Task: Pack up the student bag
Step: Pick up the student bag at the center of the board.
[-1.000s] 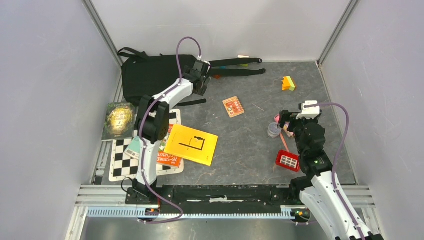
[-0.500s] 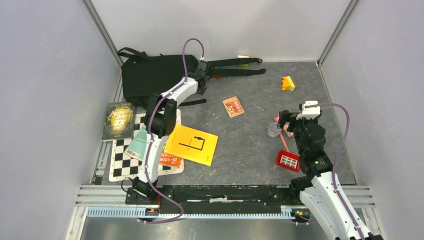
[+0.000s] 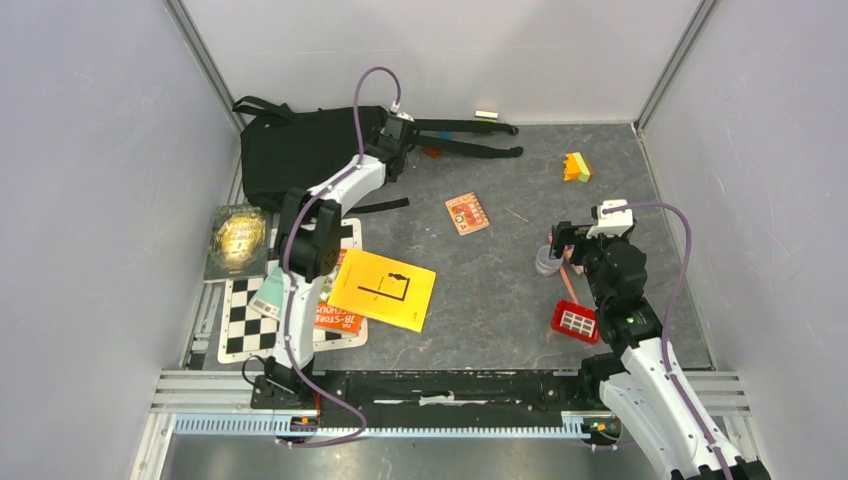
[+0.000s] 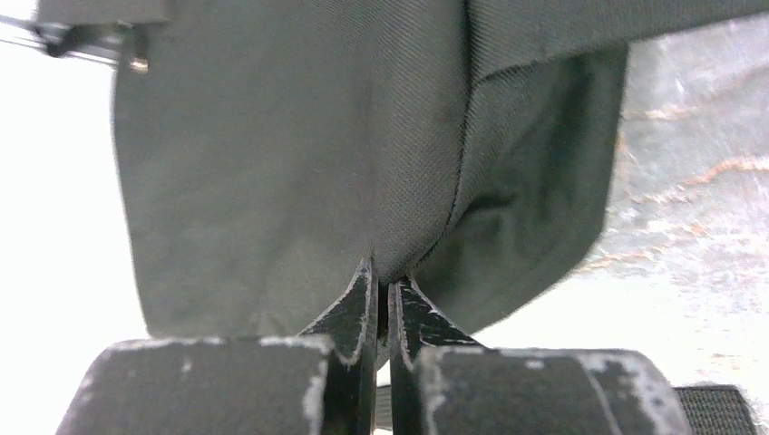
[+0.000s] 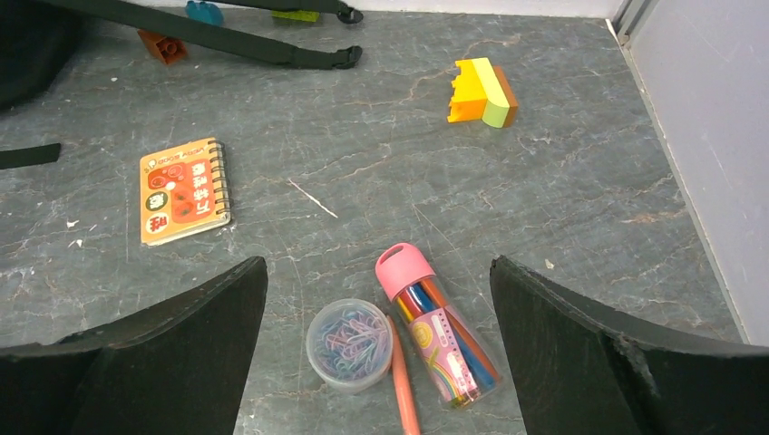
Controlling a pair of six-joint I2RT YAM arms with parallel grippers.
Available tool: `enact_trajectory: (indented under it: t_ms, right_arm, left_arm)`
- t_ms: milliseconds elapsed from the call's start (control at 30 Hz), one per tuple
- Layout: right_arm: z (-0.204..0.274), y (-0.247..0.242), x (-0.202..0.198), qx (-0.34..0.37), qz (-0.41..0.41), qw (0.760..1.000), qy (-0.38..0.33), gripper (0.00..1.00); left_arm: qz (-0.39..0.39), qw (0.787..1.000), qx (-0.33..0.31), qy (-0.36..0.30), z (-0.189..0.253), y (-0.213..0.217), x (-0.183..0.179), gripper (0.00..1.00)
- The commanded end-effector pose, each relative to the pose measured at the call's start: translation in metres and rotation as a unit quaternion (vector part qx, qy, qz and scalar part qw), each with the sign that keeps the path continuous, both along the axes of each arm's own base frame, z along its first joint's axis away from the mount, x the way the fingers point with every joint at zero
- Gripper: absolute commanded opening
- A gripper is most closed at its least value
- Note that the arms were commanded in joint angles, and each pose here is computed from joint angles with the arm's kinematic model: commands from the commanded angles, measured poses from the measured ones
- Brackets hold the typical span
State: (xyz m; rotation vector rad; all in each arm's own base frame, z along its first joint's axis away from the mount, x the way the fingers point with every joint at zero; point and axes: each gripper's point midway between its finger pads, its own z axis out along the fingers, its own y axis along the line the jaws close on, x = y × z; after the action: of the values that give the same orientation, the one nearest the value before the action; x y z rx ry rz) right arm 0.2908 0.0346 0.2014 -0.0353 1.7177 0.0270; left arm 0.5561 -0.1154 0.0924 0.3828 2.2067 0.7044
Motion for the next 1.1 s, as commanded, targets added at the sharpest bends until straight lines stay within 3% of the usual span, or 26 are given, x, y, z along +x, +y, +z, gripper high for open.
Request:
enact_trajectory:
  t_ms: [0, 200, 500, 700, 867, 1067]
  right_arm:
    - [0.027, 0.004, 0.003, 0.011, 0.009, 0.999, -0.032, 0.98]
    - [0.026, 0.005, 0.001, 0.007, 0.013, 0.999, -0.029, 0.98]
    - [0.030, 0.008, 0.001, 0.017, 0.020, 0.999, -0.030, 0.98]
    - [0.037, 0.019, -0.002, 0.017, 0.054, 0.998, -0.034, 0.98]
    - [0.057, 0.052, -0.008, 0.014, 0.153, 0.987, -0.052, 0.98]
    - [0.077, 0.116, -0.034, 0.034, 0.350, 0.935, -0.036, 0.98]
  left_arm:
    - [0.038, 0.976, -0.028, -0.211, 0.183, 0.026, 0.013, 0.02]
    - [0.055, 0.962, -0.019, -0.266, 0.282, 0.051, -0.005, 0.02]
    - [-0.024, 0.945, -0.163, -0.283, 0.359, 0.031, -0.058, 0.02]
    - [-0.097, 0.930, -0.231, -0.268, 0.373, 0.009, -0.089, 0.02]
    - [-0.152, 0.928, -0.250, -0.229, 0.353, -0.005, -0.114, 0.02]
    - [-0.241, 0.896, -0.309, -0.207, 0.315, -0.028, -0.165, 0.02]
